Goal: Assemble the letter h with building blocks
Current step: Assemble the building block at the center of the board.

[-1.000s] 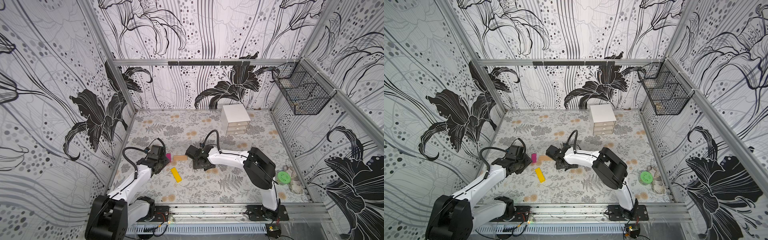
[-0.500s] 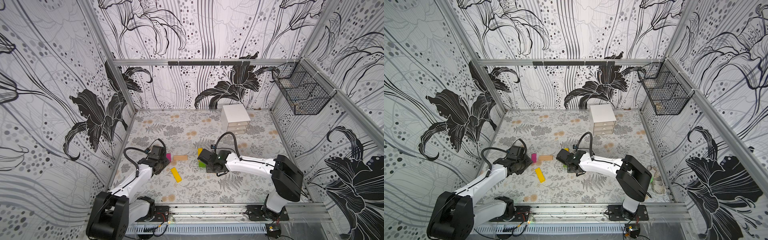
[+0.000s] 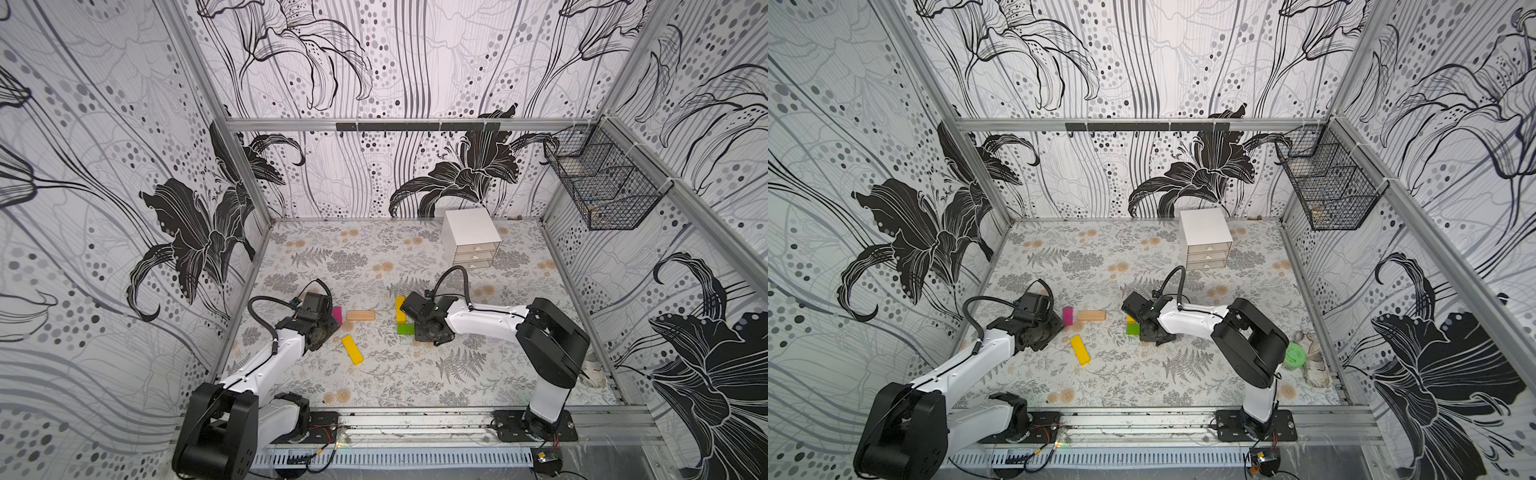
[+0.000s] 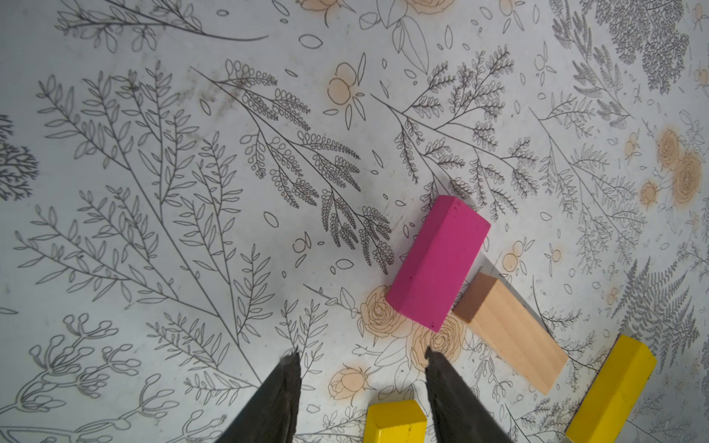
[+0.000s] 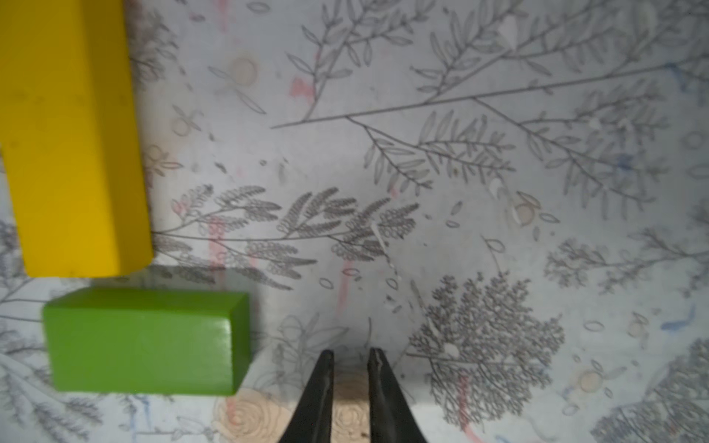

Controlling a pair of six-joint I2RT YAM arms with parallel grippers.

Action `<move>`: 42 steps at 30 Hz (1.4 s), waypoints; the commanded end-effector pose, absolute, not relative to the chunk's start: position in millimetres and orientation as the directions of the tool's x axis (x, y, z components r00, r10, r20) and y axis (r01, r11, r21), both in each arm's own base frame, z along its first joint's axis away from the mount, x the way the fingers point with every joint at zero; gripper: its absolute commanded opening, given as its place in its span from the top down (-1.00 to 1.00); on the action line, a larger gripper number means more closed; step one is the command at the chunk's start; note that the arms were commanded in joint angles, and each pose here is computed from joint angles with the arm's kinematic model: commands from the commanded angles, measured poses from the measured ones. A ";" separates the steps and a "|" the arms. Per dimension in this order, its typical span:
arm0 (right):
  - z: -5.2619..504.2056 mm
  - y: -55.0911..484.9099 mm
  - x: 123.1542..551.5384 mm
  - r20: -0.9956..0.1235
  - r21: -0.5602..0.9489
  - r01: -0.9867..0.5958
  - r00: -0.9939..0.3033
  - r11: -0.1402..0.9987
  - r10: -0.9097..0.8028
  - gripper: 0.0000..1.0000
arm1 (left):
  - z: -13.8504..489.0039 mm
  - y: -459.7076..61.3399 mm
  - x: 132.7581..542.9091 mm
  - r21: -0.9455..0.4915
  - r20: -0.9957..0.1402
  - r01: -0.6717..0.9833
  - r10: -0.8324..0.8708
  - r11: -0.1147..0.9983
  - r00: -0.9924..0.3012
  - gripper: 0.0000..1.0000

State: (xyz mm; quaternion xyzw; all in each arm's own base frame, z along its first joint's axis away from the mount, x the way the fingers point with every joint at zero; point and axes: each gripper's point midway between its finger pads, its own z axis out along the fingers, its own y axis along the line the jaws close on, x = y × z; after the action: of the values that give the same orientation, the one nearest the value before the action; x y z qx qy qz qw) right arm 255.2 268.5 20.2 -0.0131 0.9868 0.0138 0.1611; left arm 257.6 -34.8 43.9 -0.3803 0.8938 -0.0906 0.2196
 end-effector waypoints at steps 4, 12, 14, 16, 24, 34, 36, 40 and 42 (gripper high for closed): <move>10.8 280.5 262.8 -0.305 0.031 -0.061 -0.951 0.998 -0.048 0.62 | 43.6 -36.8 259.7 -0.341 -0.331 -0.626 -0.713 0.701 -0.618 -0.10; 10.7 289.1 268.5 -0.303 0.035 -0.073 -0.951 0.997 -0.059 0.63 | 42.4 -37.2 260.2 -0.339 -0.331 -0.625 -0.711 0.704 -0.621 -0.10; 10.8 290.3 269.2 -0.302 0.034 -0.075 -0.951 0.997 -0.062 0.63 | 41.8 -37.1 260.0 -0.337 -0.329 -0.626 -0.710 0.704 -0.622 -0.10; 10.5 289.8 269.8 -0.302 0.027 -0.072 -0.951 0.997 -0.061 0.63 | 41.4 -37.1 259.5 -0.337 -0.329 -0.626 -0.711 0.704 -0.622 -0.10; 7.5 290.4 270.2 -0.293 0.019 -0.069 -0.954 0.997 -0.061 0.63 | 41.6 -37.2 260.2 -0.337 -0.328 -0.626 -0.711 0.703 -0.622 -0.10; 41.4 276.9 271.2 -0.363 0.002 -0.061 -0.930 0.998 -0.056 0.56 | 44.1 -38.9 262.5 -0.343 -0.328 -0.621 -0.709 0.705 -0.624 -0.11; 50.6 275.1 264.6 -0.374 -0.011 -0.069 -0.925 0.998 -0.068 0.49 | 45.6 -40.0 263.8 -0.351 -0.326 -0.619 -0.711 0.703 -0.623 -0.11; 65.2 286.4 241.5 -0.393 -0.051 -0.114 -0.911 0.992 -0.125 0.48 | 45.8 -40.9 268.2 -0.352 -0.327 -0.617 -0.710 0.704 -0.624 -0.11; 70.1 296.4 226.9 -0.406 -0.054 -0.134 -0.902 0.989 -0.144 0.47 | 45.8 -41.7 271.8 -0.345 -0.325 -0.616 -0.705 0.709 -0.630 -0.11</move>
State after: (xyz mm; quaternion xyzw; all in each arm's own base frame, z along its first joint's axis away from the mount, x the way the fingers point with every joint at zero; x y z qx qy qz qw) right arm 245.2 295.5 56.2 -0.0626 0.9784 0.0093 0.1969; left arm 259.3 -37.4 38.9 -0.3788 0.8960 -0.0929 0.2121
